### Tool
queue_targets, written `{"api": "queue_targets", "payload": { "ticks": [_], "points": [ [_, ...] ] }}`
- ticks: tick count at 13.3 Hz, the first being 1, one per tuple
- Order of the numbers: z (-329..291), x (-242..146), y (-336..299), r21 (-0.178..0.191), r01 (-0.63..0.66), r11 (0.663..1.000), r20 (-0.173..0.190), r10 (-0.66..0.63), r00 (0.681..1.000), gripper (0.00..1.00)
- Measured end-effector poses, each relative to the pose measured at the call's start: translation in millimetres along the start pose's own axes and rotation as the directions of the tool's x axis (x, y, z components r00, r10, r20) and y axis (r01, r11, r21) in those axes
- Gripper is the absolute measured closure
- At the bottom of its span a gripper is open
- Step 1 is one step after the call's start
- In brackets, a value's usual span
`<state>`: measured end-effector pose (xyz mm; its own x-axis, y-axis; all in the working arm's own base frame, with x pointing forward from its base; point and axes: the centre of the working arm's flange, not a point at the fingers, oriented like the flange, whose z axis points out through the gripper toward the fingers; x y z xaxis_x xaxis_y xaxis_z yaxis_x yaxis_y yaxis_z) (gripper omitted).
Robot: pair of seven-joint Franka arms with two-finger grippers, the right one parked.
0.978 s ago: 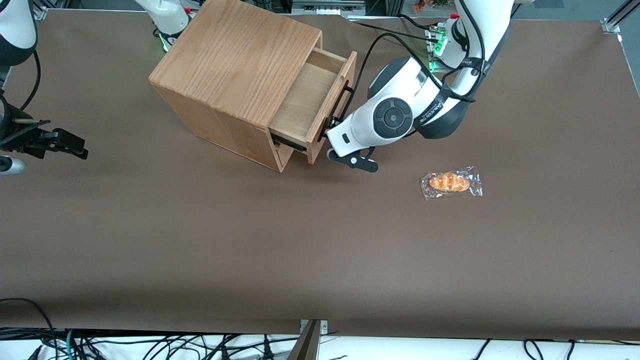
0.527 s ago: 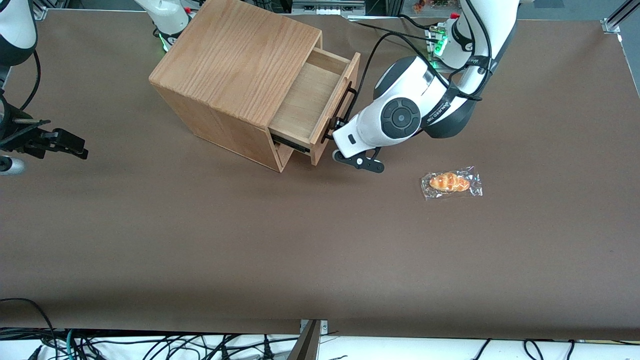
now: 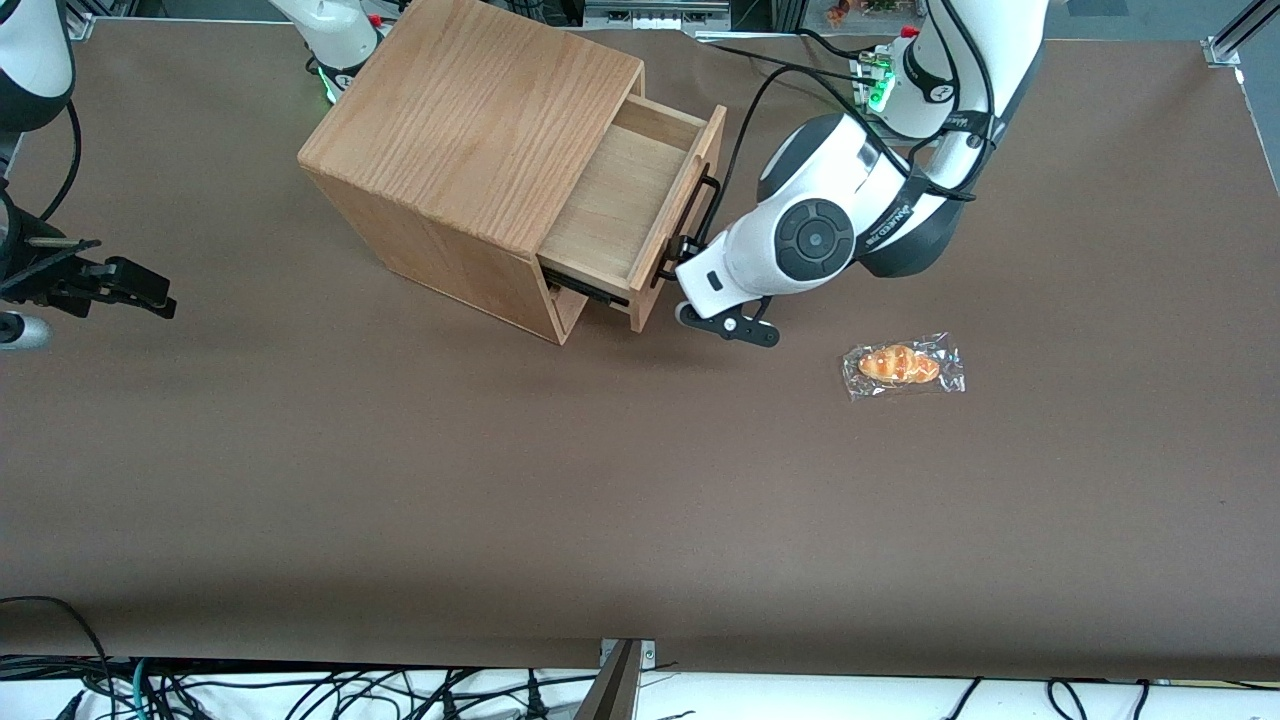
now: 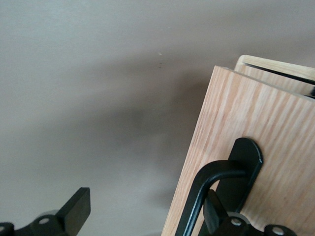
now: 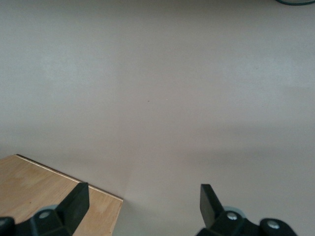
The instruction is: Open top drawer with left arm
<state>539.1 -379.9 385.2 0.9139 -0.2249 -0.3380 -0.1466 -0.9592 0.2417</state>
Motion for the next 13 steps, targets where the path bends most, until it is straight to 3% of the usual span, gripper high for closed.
{"api": "queue_targets", "payload": {
  "ticks": [6,13],
  "points": [
    [-15.2,-2.7,-19.5,0.016,0.023,1.0,-0.009,-0.023,1.0,0.0],
    [-26.7,-10.2,-26.8,0.028,0.034,0.999,0.006,-0.034,0.999,0.0]
  ]
}}
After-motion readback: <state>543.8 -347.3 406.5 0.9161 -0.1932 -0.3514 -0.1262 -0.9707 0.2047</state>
